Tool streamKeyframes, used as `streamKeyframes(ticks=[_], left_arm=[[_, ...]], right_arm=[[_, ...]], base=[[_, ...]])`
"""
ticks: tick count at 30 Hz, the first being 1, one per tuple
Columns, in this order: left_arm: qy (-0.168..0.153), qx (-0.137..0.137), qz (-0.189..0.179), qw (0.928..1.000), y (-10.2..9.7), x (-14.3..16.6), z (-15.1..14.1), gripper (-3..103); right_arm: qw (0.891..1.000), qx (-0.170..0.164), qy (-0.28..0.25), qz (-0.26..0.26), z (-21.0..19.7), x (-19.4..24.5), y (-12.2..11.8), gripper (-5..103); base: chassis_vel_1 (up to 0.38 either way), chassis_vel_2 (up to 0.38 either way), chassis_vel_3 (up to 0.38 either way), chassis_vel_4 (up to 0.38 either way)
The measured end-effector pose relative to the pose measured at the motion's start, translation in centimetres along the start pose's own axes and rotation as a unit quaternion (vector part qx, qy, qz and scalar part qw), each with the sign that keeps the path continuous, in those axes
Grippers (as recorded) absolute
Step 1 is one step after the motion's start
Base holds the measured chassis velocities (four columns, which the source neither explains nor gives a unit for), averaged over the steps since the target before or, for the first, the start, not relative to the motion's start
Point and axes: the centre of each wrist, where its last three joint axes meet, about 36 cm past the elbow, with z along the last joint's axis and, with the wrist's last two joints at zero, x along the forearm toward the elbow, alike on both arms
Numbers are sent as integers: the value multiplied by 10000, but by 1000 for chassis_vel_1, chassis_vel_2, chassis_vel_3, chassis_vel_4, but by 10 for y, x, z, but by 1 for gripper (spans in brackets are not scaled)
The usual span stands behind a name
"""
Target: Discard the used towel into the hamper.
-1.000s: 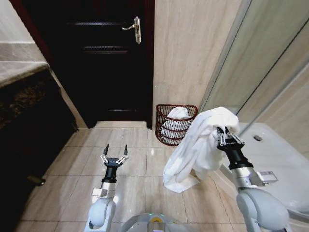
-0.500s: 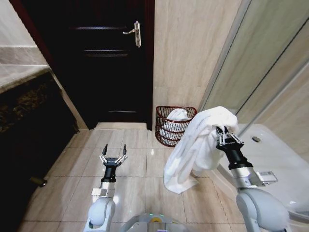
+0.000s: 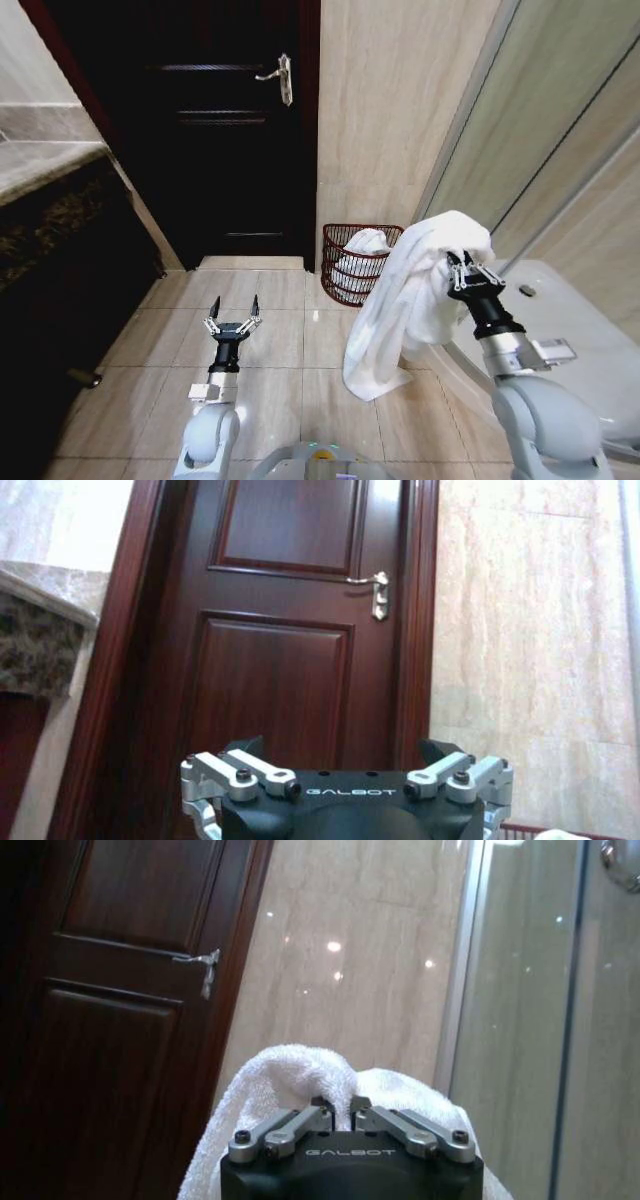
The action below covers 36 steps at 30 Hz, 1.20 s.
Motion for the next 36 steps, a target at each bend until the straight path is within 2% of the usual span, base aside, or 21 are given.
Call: streamKeyframes(ticks=[8, 15, 20, 23, 31, 36], left_arm=[[-81, -146, -217, 9996, -4, 10, -20, 100], [-368, -201, -241, 9988, -5, -13, -48, 100], [-478, -157, -219, 9985, -12, -24, -56, 100], [-505, -177, -220, 9983, -9, -24, -57, 100], [-497, -203, -199, 9984, -2, -10, -55, 100], [-267, -212, -127, 9993, -2, -4, -57, 100]], right_arm=[[9998, -86, -118, -147, 1, -7, -5, 7], [9997, -67, -222, -120, -1, -4, -10, 7], [9997, -80, -209, -118, -5, -5, -11, 7], [9996, -113, -238, -115, -13, -9, -8, 7], [9995, -102, -235, -188, -24, -10, -4, 7], [9995, -113, -236, -187, -26, -7, -2, 7]], base=[[0, 0, 0, 0], [0, 0, 0, 0], [0, 0, 0, 0], [0, 0, 0, 0], [0, 0, 0, 0], [0, 0, 0, 0]])
